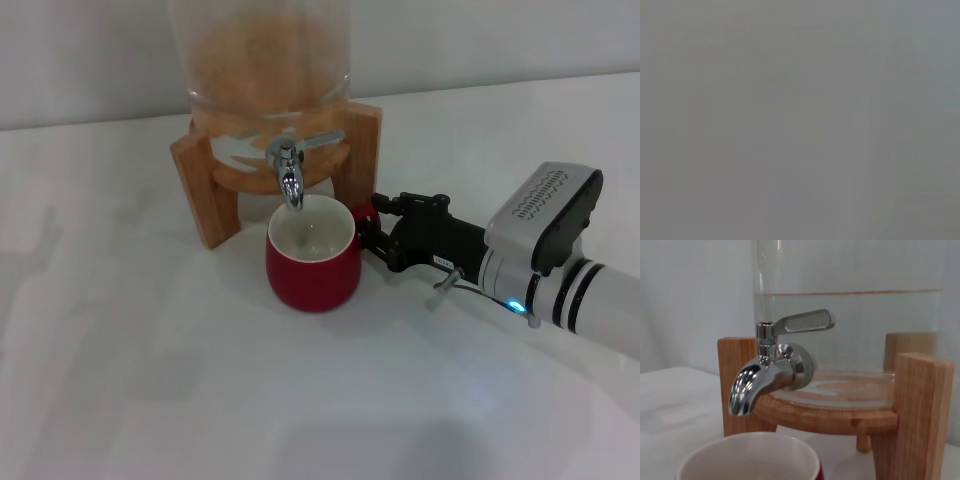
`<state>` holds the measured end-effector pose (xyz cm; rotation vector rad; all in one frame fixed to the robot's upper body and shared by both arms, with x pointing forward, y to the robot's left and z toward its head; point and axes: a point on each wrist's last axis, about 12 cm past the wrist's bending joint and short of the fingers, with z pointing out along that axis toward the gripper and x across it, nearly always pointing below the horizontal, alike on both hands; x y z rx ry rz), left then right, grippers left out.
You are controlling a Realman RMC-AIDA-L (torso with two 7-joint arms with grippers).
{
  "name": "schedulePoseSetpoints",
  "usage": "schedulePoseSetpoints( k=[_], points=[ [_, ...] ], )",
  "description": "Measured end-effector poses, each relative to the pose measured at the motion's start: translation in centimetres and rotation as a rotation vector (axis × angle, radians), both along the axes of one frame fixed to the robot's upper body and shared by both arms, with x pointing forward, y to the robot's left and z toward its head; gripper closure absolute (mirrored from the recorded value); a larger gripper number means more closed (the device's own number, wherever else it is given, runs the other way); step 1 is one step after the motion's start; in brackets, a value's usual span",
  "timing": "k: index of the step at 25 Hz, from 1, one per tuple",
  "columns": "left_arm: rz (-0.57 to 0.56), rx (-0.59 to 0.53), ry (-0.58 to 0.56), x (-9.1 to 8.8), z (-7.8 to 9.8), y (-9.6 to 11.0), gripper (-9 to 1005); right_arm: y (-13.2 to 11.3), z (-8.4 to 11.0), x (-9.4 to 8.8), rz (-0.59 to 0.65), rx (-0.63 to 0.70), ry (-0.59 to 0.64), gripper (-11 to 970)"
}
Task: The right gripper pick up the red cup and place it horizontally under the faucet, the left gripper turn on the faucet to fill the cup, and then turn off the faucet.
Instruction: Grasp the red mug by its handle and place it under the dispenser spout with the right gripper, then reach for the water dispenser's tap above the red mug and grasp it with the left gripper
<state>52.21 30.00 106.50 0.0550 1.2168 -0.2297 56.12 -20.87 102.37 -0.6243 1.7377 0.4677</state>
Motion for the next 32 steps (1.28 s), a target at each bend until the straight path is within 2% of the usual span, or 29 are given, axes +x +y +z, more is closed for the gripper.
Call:
schedulePoseSetpoints(
  k=[18,32],
  points=[
    [0.005,0.002,0.002,-0.1,-0.1,0.1,116,-1.3,-0.8,-1.7,-0.018,0.027,0.008,605],
    [0.007,0.0,0.005,-0.2,-0.2,0.2,116,-2.6,-1.6,-3.7,-0.044,0.063,0.017,604]
  ],
)
